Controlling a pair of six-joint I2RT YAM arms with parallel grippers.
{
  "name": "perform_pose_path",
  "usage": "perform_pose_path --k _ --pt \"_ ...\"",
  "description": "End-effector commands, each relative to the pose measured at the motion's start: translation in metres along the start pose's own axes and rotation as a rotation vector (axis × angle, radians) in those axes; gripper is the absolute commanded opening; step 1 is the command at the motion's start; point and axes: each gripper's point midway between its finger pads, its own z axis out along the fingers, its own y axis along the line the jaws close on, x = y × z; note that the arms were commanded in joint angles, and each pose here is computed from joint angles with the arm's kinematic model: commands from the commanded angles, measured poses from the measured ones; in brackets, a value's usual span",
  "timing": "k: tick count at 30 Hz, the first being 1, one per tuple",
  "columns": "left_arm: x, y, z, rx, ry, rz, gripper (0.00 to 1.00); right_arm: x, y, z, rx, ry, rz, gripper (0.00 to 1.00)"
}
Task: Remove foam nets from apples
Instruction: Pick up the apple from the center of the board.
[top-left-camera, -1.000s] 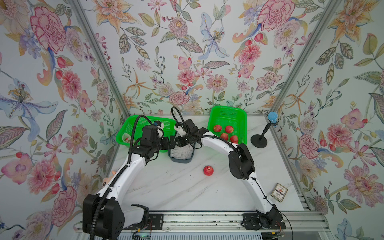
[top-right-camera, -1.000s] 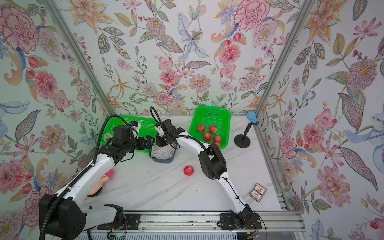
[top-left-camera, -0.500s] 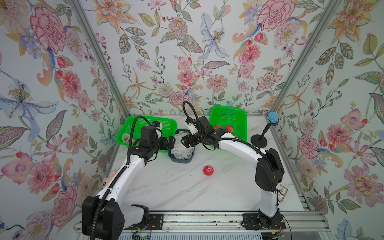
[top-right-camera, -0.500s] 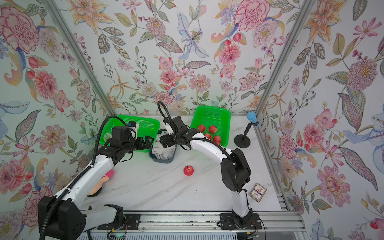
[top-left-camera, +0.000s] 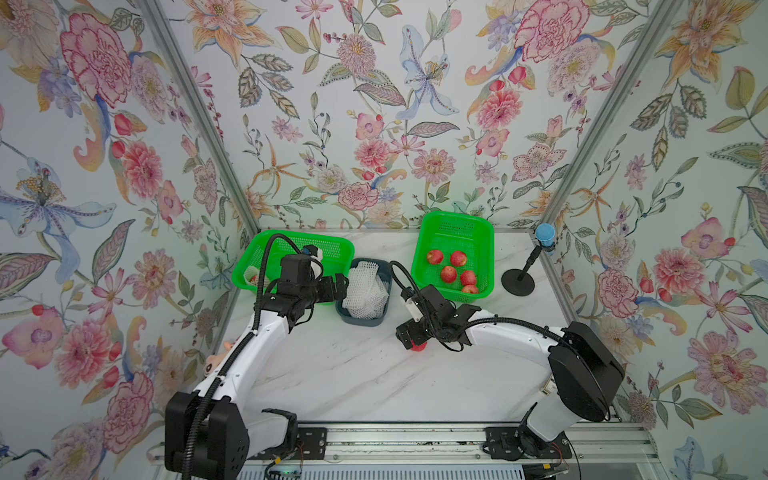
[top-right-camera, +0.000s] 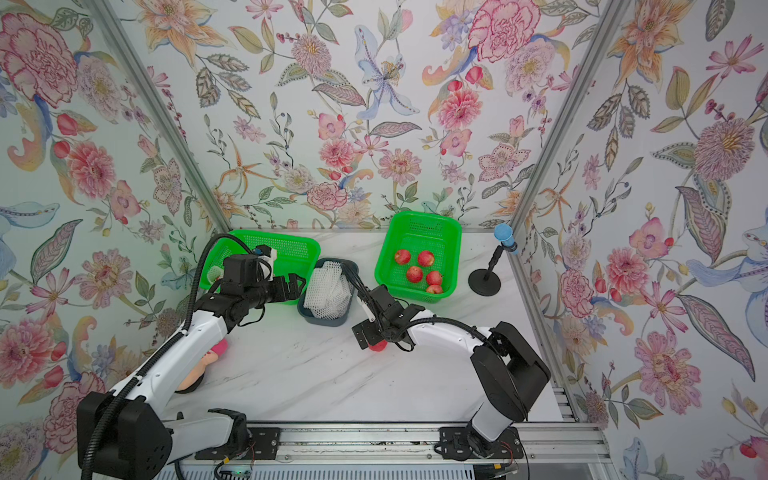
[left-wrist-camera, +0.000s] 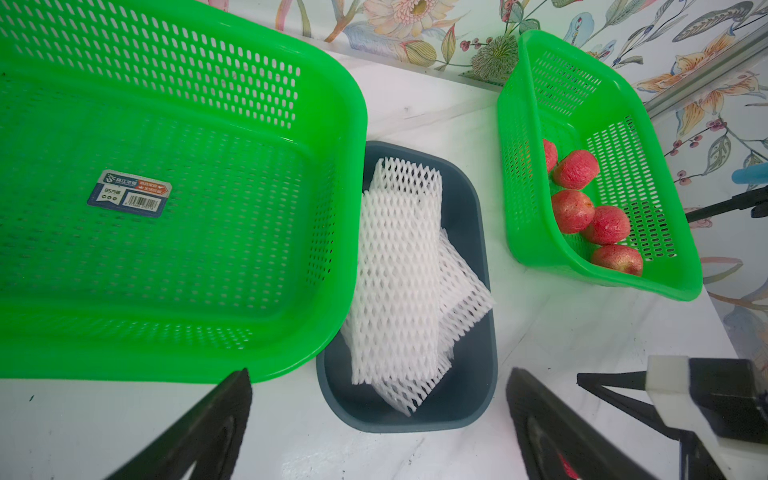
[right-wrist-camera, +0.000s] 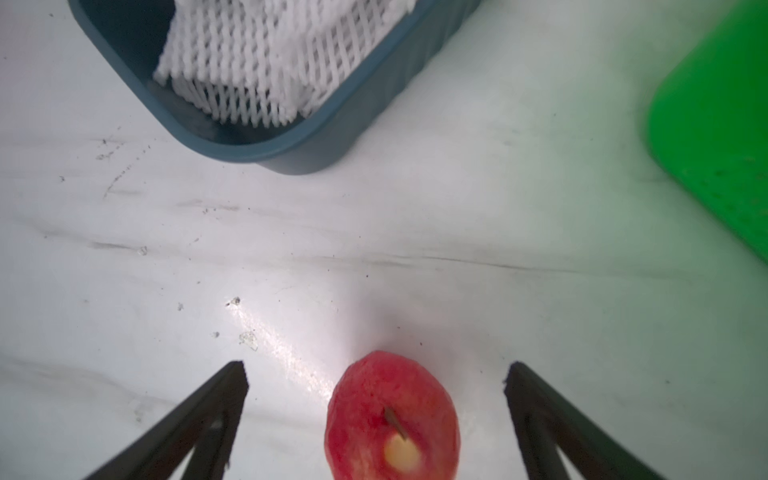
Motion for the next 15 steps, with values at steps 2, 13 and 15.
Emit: perform_pose_path --k 2,13,15 --pt "-0.001 0.006 -0.003 -0.014 -0.023 -0.022 0.99 -0.004 -0.005 0.007 0.039 -0.039 0.019 0.99" --pt "0.004 0.015 -0.007 -0.061 -0.011 -0.007 0.99 0.029 -0.004 0.023 0.059 0.043 0.015 0.89" --pt "0.004 0.017 -0.006 -0.069 -0.008 -0.008 0.99 0.030 -0.004 0.021 0.056 0.035 0.018 0.81"
